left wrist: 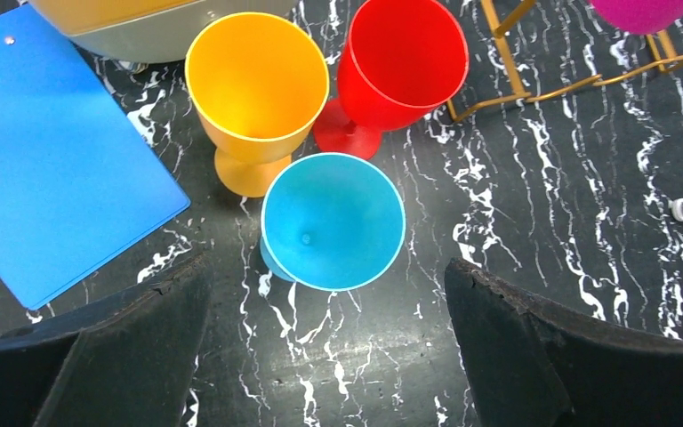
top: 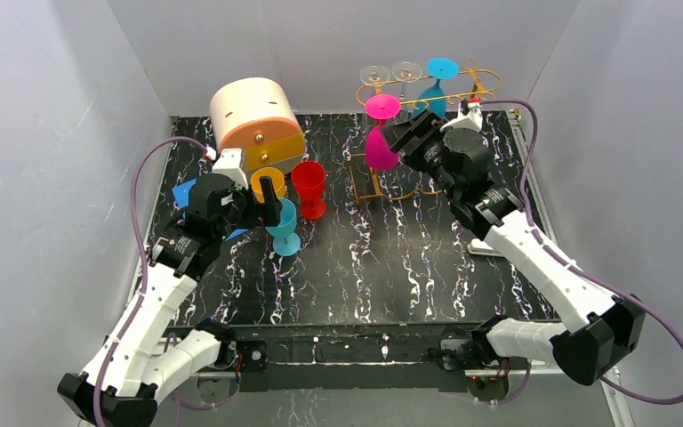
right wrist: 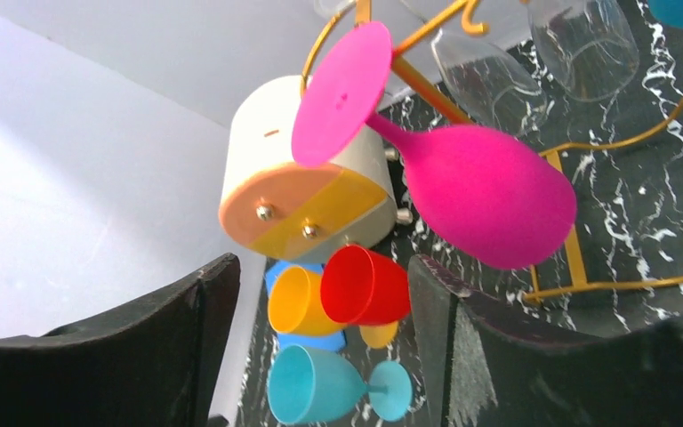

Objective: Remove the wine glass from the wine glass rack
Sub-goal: Pick up the wine glass from the wine rack.

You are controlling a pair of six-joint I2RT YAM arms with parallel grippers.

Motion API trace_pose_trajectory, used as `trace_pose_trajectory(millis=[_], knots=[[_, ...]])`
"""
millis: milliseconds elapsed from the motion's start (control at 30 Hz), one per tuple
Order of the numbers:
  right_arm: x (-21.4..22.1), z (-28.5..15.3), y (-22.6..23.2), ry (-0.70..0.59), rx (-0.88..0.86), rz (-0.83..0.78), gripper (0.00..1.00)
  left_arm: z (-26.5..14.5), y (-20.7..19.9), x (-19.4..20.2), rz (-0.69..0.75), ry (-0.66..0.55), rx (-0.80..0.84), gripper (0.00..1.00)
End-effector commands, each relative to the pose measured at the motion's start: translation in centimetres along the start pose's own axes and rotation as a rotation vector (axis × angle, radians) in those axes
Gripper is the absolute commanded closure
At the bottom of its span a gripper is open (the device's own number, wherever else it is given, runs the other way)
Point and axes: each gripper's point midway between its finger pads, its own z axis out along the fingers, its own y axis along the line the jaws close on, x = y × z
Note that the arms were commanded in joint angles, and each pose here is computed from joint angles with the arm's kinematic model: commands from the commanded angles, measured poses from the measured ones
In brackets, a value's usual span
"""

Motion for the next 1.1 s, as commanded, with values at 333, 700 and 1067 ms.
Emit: trace_pose_trajectory(millis=[333,700,1067], knots=[[-6.3,4.3,2.3,-0.197,0.024,0.071,0.33,-0.9,-1.6,-1.2,0.012,-0.023,0.087,0.02],[-7.1,6.2,2.3,-0.248,0.010,0.053,0.35,-2.1,-0.1,-2.1,0.050,-0.058,0.018,0.02],[-7.4,6.8,2.1,-0.259,0.013,0.003,0.42,-3.2,1.0,-3.0,0.044,-0.094,-0.040,0.02]])
